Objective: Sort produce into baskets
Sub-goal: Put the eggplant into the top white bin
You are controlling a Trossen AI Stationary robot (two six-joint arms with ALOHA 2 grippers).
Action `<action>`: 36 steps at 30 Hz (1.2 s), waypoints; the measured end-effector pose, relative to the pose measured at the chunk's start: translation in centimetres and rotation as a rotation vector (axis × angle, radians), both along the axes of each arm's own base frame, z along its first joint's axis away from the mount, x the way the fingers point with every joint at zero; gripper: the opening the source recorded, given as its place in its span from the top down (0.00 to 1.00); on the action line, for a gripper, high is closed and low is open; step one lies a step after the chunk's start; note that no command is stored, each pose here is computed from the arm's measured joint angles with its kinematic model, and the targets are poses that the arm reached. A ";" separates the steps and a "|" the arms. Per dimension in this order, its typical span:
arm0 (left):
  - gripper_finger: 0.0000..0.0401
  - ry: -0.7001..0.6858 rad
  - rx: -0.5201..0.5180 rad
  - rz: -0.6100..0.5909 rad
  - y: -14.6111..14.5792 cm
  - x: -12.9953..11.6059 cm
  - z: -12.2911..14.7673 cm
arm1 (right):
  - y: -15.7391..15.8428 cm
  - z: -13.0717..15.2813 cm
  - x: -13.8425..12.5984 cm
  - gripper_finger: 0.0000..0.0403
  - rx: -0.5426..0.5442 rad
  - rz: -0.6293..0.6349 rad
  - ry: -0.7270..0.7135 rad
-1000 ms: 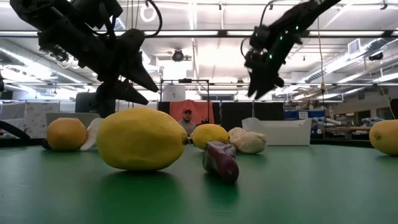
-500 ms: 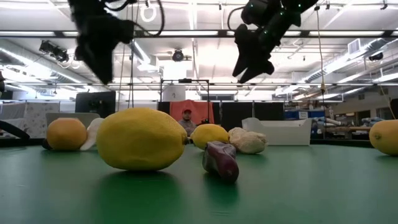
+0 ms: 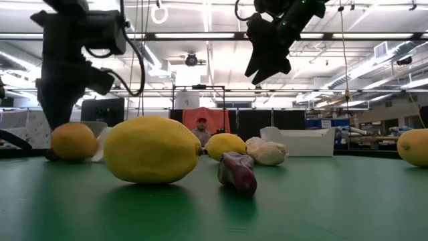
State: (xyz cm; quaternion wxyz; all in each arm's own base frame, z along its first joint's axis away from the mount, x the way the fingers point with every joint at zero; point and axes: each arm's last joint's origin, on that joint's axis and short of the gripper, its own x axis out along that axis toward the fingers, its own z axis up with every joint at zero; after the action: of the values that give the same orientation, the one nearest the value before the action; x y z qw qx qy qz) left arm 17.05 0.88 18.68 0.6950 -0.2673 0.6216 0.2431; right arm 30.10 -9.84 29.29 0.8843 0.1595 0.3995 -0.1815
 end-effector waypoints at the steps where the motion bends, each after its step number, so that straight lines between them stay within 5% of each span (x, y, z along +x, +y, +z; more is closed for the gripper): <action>1: 0.55 -0.010 -0.010 -0.001 0.0 0.0 -0.3 | 0.2 0.0 0.1 0.40 -0.003 0.003 0.001; 14: 0.56 -0.032 -0.027 -0.001 -0.2 -0.9 -3.4 | 1.5 0.0 0.4 0.40 -0.006 0.008 0.006; 23: 0.81 -0.081 -0.022 0.034 -0.1 -0.8 -4.3 | 1.5 0.0 0.5 0.43 0.008 -0.011 -0.005; 29: 0.93 -0.113 -0.034 0.042 -0.1 -0.1 -3.2 | 1.8 0.1 0.7 0.48 0.072 0.080 -0.037; 36: 0.86 -0.200 -0.003 -0.035 0.0 1.7 1.3 | 2.2 0.7 1.4 0.49 0.110 0.112 -0.133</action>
State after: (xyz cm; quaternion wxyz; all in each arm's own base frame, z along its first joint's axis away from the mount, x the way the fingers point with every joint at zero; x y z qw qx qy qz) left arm 18.73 0.89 19.96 0.7572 -0.2804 0.5541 0.2024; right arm 31.45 -7.66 29.98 0.9075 0.1971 0.3576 -0.0985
